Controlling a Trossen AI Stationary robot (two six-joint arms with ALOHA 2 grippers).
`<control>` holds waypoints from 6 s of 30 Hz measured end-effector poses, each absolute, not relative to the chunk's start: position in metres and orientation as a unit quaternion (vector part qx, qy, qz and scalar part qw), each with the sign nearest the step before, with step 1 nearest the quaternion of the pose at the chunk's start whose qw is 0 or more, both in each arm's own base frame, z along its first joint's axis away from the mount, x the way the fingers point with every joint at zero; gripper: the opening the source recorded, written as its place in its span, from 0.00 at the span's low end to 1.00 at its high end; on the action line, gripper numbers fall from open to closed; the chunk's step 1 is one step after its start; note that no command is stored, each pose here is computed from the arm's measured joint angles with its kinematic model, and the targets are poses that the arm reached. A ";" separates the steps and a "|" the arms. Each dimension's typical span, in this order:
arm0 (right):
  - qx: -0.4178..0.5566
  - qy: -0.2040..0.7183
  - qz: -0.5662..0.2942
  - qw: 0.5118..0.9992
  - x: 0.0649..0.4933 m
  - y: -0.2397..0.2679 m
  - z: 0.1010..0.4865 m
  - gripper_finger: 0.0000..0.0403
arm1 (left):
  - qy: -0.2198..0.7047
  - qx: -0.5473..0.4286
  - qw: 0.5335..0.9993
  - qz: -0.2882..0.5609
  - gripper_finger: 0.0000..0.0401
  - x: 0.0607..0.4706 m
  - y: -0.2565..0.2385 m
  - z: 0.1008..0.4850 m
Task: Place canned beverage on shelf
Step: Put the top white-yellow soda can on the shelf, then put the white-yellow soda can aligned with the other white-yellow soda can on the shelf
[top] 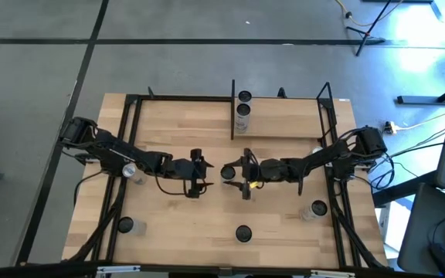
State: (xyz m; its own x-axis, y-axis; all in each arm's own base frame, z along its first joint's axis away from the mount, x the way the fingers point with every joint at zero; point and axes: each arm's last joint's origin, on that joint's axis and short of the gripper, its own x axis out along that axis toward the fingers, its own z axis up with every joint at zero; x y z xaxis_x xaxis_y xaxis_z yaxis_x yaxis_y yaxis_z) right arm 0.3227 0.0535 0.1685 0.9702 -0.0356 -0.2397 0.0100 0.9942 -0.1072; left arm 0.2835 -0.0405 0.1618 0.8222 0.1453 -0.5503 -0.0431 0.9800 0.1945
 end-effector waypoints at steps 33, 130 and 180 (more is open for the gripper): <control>-0.091 0.132 -0.176 0.971 0.218 -0.028 0.286 0.55 | 0.295 0.087 0.950 0.055 0.72 0.283 -0.040 0.162; 0.007 0.174 -0.173 0.970 0.218 -0.197 0.229 0.82 | 0.290 0.095 0.951 0.055 0.72 0.284 -0.038 0.162; 0.033 0.263 0.154 0.952 0.214 0.114 0.212 0.83 | 0.150 0.059 0.984 -0.074 0.72 0.309 -0.062 0.158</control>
